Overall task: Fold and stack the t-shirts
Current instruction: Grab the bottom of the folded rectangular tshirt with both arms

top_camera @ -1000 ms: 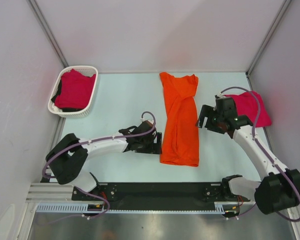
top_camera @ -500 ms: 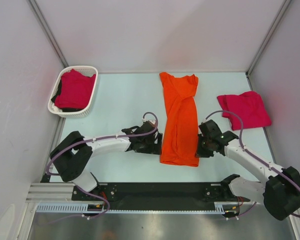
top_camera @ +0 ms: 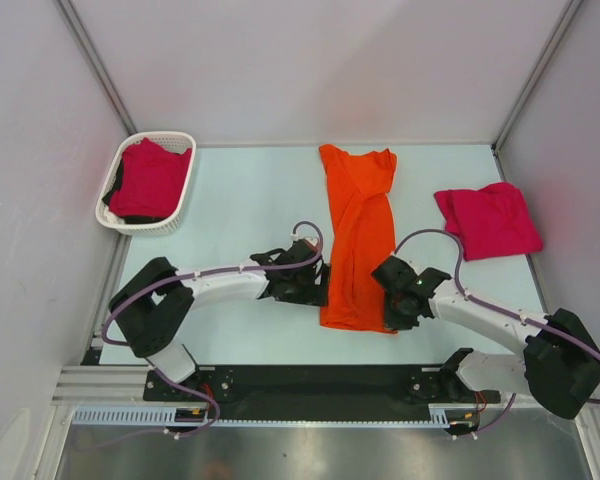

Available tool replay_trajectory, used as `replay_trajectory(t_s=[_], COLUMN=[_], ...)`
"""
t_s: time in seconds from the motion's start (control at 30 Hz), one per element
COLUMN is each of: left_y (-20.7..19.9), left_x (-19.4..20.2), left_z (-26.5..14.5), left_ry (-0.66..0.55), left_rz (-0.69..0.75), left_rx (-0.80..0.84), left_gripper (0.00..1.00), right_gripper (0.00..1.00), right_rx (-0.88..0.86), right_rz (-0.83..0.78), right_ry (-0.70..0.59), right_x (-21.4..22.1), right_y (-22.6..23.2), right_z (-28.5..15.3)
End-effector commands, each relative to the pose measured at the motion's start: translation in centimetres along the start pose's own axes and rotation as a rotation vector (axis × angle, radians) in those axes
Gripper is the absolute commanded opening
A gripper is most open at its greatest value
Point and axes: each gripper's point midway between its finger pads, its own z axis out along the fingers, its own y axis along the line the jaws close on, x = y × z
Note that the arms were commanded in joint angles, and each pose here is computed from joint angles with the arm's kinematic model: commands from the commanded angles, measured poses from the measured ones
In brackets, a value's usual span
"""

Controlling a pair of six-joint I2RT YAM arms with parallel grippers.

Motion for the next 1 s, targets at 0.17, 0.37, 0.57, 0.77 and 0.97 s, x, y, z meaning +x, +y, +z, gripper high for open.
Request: replay_trajectory(t_s=[0.17,0.37,0.57,0.77,0.97], left_y=[-0.8,-1.2,-0.8,2.0,1.2], left_x=[-0.2,-0.2,-1.3,-2.7,-3.1], left_z=[1.1,1.1,-0.8,-3.0,-3.4], left_ry=[0.015,0.015,-0.06,-0.146,-0.164], left_rz=[0.037,0.045,0.043,0.027,0.035], left_rx=[-0.007,-0.003,-0.033,-0.178,-0.152], left_gripper=[0.88,0.82,0.0,0.0,0.0], right_gripper=[0.2,0.18,0.0,0.0,0.0], right_rx=[0.14,0.232,0.276,0.287,0.224], right_rz=[0.019,-0.012,-0.036,-0.044,-0.025], right_ry=[-0.034,-0.051,-0.063,-0.121,-0.22], right_x=[0.8,1.4,1.8,1.1,-0.3], right_y=[-2.3,-2.7,-2.8,-2.8,-1.8], right_z=[0.9,1.9,2.1,-0.2,-3.0])
